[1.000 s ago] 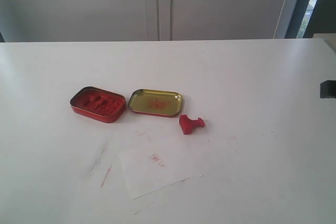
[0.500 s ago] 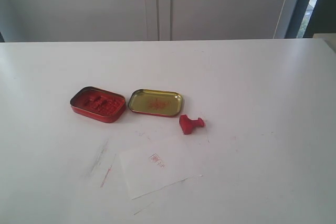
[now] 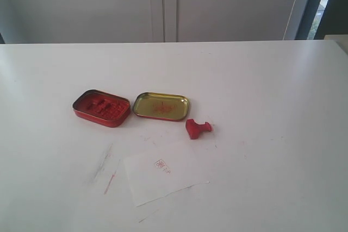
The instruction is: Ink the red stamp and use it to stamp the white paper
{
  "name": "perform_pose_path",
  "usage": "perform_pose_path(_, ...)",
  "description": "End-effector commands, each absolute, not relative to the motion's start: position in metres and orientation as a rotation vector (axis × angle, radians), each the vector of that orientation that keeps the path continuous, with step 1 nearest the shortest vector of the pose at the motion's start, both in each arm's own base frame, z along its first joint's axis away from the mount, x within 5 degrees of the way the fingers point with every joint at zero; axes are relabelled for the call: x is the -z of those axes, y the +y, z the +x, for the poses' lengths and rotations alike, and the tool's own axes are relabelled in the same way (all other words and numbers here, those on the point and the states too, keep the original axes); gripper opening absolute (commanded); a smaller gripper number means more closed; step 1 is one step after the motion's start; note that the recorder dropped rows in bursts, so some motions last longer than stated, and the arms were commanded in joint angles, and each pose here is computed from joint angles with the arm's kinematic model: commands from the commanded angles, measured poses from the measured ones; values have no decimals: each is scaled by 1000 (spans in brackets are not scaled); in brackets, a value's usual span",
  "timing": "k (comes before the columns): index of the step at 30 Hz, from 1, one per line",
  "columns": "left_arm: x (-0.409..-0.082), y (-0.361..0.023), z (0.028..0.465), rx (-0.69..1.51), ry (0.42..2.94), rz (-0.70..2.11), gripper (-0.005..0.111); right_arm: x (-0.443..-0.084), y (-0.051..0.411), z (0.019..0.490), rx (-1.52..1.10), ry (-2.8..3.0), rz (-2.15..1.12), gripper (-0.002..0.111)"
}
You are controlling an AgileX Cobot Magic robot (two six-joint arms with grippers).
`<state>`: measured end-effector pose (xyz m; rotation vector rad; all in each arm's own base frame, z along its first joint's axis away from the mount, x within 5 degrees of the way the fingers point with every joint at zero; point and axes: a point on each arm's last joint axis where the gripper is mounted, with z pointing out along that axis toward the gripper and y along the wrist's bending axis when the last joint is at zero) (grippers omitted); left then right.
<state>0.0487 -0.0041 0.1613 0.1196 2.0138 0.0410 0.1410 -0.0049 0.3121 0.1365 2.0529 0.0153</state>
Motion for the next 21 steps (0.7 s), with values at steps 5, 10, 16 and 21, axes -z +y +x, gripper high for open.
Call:
perform_pose_path(5,-158,-4,48,-36,2028,117,0,-325,-6,121,-16,1944,139,0)
perform_pose_path(10,-158,-4,48,-36,2028,117,0,-340,-8,93,0,1806,162,0)
perform_pose_path(16,-158,-4,48,-36,2028,117,0,-350,-10,62,39,1668,204,0)
perform_pose_path(21,-158,-4,48,-36,2028,117,0,-354,-12,45,97,1585,258,0)
